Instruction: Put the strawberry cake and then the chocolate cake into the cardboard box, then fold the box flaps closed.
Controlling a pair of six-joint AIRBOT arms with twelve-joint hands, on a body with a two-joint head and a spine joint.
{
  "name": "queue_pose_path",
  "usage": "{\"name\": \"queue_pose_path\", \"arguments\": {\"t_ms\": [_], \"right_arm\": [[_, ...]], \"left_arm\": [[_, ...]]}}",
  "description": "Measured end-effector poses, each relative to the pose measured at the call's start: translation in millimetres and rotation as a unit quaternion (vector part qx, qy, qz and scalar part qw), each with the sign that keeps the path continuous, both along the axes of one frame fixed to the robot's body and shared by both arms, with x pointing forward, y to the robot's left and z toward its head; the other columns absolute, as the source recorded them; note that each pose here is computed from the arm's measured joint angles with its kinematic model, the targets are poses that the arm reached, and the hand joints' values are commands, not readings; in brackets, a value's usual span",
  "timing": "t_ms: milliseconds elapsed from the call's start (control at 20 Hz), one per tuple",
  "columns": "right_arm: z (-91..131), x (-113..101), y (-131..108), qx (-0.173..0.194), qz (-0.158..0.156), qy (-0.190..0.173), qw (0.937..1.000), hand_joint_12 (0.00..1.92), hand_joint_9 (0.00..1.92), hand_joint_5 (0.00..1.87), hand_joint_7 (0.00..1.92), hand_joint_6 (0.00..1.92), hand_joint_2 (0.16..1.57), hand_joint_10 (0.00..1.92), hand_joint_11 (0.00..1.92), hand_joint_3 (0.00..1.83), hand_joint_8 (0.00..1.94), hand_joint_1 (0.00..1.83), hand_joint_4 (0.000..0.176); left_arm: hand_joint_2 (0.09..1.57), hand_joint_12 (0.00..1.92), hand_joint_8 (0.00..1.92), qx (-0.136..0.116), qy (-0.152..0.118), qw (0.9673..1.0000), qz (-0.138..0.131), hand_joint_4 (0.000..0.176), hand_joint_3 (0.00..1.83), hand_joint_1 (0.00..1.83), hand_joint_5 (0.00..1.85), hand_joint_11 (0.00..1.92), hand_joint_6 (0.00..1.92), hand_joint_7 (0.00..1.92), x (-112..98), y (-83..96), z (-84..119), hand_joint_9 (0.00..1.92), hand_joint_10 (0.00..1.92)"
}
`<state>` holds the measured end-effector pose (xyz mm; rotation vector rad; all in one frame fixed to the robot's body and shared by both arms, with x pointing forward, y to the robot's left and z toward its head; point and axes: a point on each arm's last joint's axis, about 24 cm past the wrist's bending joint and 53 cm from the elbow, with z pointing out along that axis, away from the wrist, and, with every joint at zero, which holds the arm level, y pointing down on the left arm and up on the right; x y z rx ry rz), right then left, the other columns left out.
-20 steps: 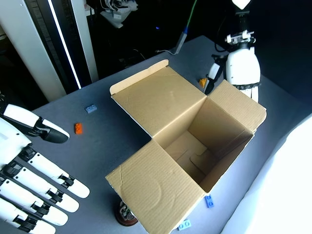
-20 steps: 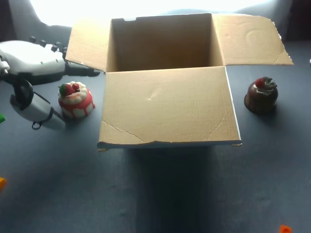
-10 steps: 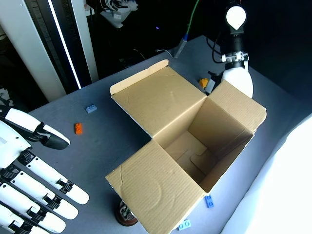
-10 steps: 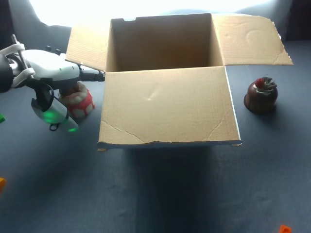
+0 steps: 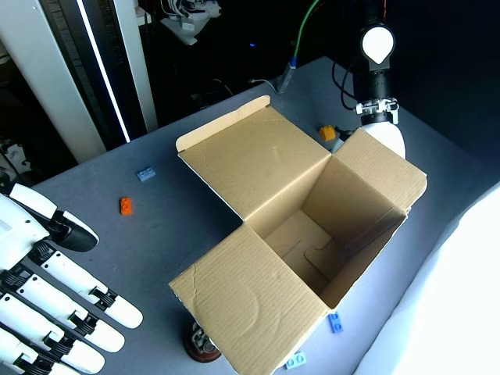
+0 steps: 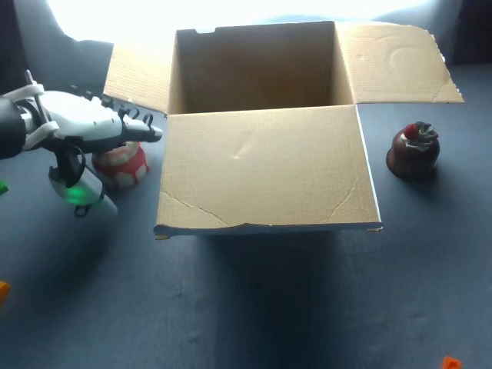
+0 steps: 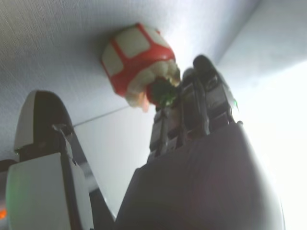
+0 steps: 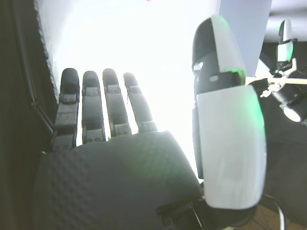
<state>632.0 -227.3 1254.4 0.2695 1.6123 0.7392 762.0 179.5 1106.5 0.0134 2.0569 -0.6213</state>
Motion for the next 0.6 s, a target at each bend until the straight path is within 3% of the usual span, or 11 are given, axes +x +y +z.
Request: {"name": "queue_pose_path", "arguments": {"t_ms": [100,350,600], "right_arm": [[0.0,0.0,0.0,0.0,0.0,0.0,1.0,0.38,0.09,0.07,0.1,0.0,1.03,0.01,0.0,0.0,0.0,0.79,0.0],[0.0,0.0,0.0,0.0,0.0,0.0,1.0,0.35,0.09,0.06,0.09,0.0,1.02,0.0,0.0,0.0,0.0,0.8,0.0],[-0.1,0.0,0.0,0.0,0.0,0.0,1.0,0.33,0.09,0.06,0.09,0.0,1.02,0.0,0.0,0.0,0.0,0.8,0.0]], "left_arm": [[1.0,0.64,0.0,0.0,-0.001,1.0,0.002,0.058,0.0,0.94,0.1,0.0,0.01,0.14,2.0,-1.2,-0.8,0.14,0.01],[1.0,0.67,0.0,0.0,-0.002,1.0,0.004,0.052,0.0,0.98,0.08,0.0,0.0,0.12,5.8,-2.1,-2.2,0.15,0.0],[1.01,0.75,0.0,0.001,-0.001,1.0,0.009,0.064,0.0,1.01,0.1,0.0,0.0,0.17,7.1,-0.2,-4.8,0.19,0.01]]}}
